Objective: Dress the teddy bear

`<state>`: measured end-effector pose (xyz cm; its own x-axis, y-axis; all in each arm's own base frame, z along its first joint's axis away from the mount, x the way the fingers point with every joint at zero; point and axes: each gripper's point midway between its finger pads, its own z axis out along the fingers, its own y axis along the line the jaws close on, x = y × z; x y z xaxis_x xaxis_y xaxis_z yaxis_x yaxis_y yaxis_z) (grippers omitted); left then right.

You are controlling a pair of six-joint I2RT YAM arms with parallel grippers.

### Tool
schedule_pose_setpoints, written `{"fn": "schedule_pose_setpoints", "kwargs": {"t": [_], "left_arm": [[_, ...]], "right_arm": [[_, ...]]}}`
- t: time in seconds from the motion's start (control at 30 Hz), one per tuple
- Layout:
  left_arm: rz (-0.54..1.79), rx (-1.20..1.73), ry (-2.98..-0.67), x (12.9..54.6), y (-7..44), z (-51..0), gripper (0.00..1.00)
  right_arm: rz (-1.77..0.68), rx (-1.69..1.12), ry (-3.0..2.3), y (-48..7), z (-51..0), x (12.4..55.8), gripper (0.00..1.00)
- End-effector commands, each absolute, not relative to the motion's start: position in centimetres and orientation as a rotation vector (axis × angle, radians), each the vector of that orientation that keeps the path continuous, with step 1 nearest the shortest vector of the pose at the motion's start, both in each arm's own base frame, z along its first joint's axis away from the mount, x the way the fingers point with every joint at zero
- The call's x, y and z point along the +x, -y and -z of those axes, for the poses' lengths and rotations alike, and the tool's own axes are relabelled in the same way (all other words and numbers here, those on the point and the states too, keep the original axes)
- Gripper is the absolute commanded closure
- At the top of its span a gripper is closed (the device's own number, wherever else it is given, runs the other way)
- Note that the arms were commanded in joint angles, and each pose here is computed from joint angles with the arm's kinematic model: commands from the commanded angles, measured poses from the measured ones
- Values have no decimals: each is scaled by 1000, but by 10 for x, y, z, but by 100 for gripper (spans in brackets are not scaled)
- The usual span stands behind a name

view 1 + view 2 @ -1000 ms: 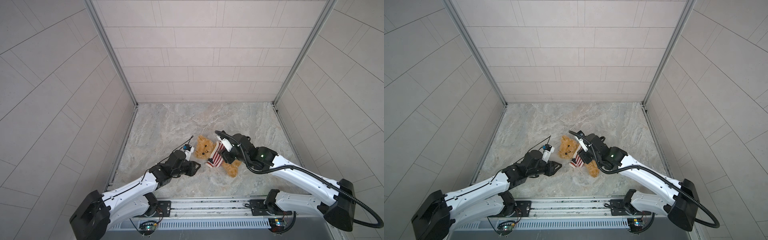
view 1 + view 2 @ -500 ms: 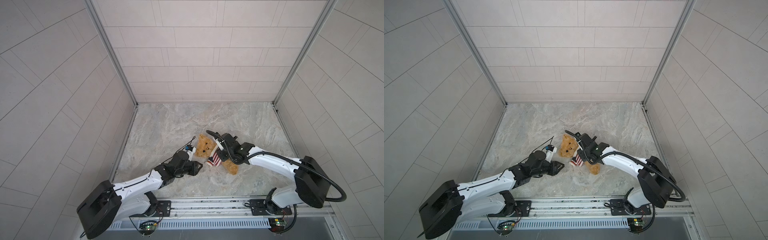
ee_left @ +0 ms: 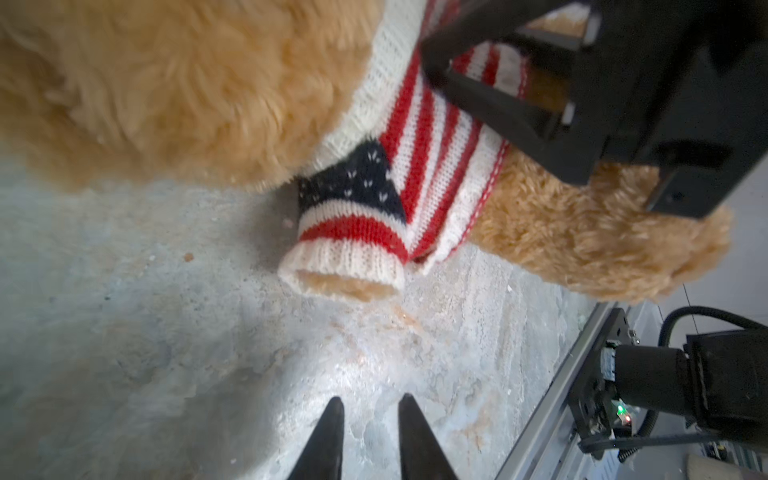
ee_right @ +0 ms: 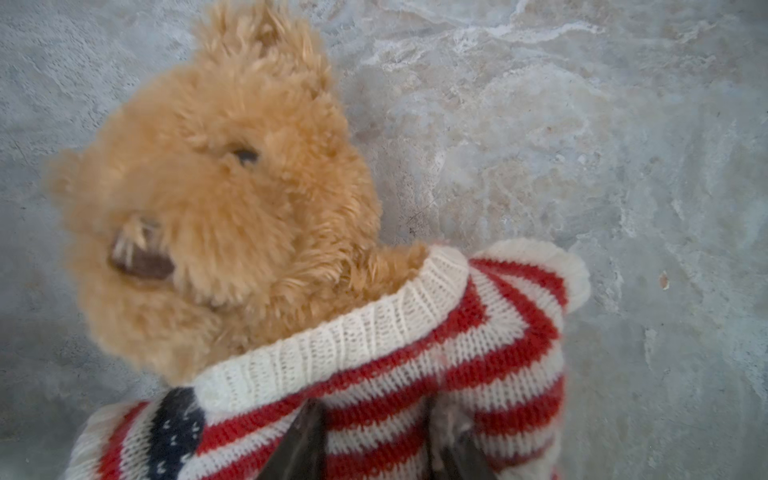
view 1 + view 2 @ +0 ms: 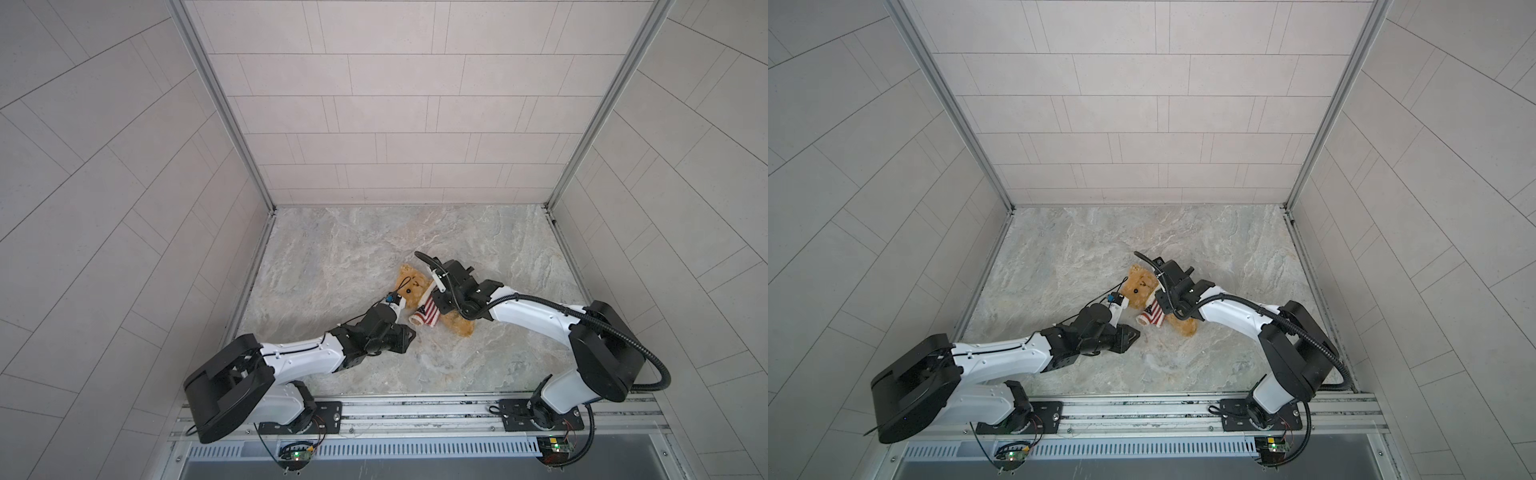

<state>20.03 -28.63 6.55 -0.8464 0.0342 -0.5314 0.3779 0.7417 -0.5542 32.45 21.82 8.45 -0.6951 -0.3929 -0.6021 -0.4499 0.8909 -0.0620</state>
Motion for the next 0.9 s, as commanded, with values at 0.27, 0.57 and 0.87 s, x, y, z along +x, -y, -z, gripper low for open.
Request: {"fn": "schedule_pose_setpoints", "kwargs": {"t": [0.27, 0.57, 0.87], "left_arm": [[837, 245, -2381, 237, 304, -70, 72], [768, 209, -2376, 251, 304, -66, 71], [755, 190, -2370, 261, 306, -61, 66]], "right_arm": [[-110, -606, -2549, -203, -48, 302, 58], [-115, -598, -2547, -201, -48, 301, 59], [-118, -595, -2550, -201, -46, 300, 59]]}}
